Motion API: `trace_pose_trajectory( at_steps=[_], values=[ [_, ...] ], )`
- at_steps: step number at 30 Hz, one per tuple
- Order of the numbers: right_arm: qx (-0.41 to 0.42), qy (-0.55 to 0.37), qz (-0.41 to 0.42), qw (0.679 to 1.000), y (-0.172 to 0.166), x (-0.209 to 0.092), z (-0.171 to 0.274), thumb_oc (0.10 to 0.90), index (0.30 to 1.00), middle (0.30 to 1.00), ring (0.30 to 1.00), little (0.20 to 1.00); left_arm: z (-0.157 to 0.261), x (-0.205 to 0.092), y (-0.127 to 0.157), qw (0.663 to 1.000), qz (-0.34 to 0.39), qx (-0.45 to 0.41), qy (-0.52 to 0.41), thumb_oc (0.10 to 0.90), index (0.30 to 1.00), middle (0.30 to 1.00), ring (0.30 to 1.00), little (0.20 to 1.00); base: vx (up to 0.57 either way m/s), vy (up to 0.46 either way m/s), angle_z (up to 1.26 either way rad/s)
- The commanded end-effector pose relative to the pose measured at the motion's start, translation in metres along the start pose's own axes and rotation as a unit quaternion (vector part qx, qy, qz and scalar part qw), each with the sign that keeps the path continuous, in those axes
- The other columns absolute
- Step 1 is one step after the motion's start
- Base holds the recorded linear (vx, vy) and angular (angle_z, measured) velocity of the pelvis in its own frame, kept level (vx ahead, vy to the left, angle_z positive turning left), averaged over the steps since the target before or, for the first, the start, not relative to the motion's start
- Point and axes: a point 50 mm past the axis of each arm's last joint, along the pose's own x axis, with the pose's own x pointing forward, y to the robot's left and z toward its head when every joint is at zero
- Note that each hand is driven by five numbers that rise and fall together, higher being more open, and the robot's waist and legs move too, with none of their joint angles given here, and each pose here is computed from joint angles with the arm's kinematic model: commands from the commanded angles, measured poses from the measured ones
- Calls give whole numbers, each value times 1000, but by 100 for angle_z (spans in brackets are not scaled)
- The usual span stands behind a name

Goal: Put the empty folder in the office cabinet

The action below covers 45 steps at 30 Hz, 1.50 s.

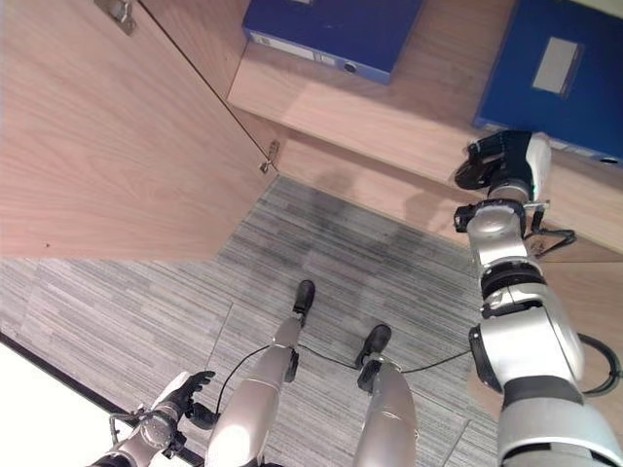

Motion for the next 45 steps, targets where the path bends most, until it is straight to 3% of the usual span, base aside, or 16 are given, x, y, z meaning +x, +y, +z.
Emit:
trace_pose_trajectory(
  at_steps=[1, 6, 10, 16, 21, 24, 27, 29, 30, 34, 38, 39, 40, 41, 44, 45],
  values=[
    [-10, -36, -85, 996, -61, 18, 21, 400, 300, 300, 300, 300, -28, -8, 9, 999, 10, 8, 45, 800, 900, 900, 900, 900, 0, 0, 0],
    [-9, -44, -117, 992, -85, 23, 32, 400, 300, 300, 300, 300, -33, -10, 8, 999, 7, 10, 51, 800, 900, 900, 900, 900, 8, 2, 0],
    [-23, -101, -146, 984, -112, 30, 81, 400, 300, 300, 300, 300, -39, -11, 15, 998, 12, 14, 62, 800, 900, 900, 900, 900, 45, -8, 2],
    [-14, -135, -173, 976, -134, 30, 117, 400, 300, 300, 300, 300, -45, -12, 19, 997, 16, 26, 72, 800, 900, 900, 900, 900, 24, -12, -1],
    [21, -167, -170, 971, -132, 27, 141, 400, 300, 300, 300, 300, -50, -13, 24, 996, 24, 31, 84, 800, 900, 900, 900, 900, 26, -14, 0],
    [29, -179, -158, 971, -123, 26, 144, 400, 300, 300, 300, 300, -50, -13, 24, 996, 25, 29, 86, 800, 900, 900, 900, 900, 0, 0, 0],
    [98, -231, -90, 964, -73, 12, 142, 400, 300, 300, 300, 300, -37, -5, 33, 994, 58, -21, 90, 800, 900, 900, 900, 900, 39, 25, 0],
    [122, -251, -77, 957, -61, 4, 138, 400, 300, 300, 300, 300, -37, -4, 32, 993, 62, -30, 93, 800, 900, 900, 900, 900, 0, 0, 0],
    [146, -272, -54, 950, -41, -13, 120, 400, 300, 300, 300, 300, -30, -2, 28, 993, 62, -47, 90, 800, 900, 900, 900, 900, 43, 31, -1],
    [160, -258, -19, 953, -17, -43, 66, 400, 300, 300, 300, 300, -23, 2, 30, 990, 72, -84, 91, 800, 900, 900, 900, 900, 56, 7, 7],
    [171, -184, 31, 967, 17, -96, -11, 400, 300, 300, 300, 300, -23, 1, 13, 988, 52, -106, 102, 800, 900, 900, 900, 900, 62, 30, 3],
    [184, -117, 57, 974, 36, -125, -47, 769, 853, 853, 853, 853, -27, -1, 5, 986, 45, -115, 113, 800, 900, 900, 900, 900, 67, 30, 5],
    [184, -115, 58, 974, 36, -126, -48, 800, 900, 900, 900, 900, -28, -2, 4, 986, 44, -114, 114, 800, 900, 900, 900, 900, 75, 54, -1],
    [181, -66, 87, 977, 47, -151, -74, 800, 900, 900, 900, 900, -31, -4, -5, 984, 35, -121, 125, 800, 900, 900, 900, 900, 14, 43, -9],
    [165, -19, 105, 980, 53, -170, -99, 800, 900, 900, 900, 900, -33, -6, -14, 984, 26, -116, 130, 800, 900, 900, 900, 900, 36, 45, -11],
    [126, 7, 134, 983, 60, -185, -116, 800, 900, 900, 900, 900, -37, -8, -17, 983, 23, -118, 135, 800, 900, 900, 900, 900, 41, 47, -16]
  ],
)
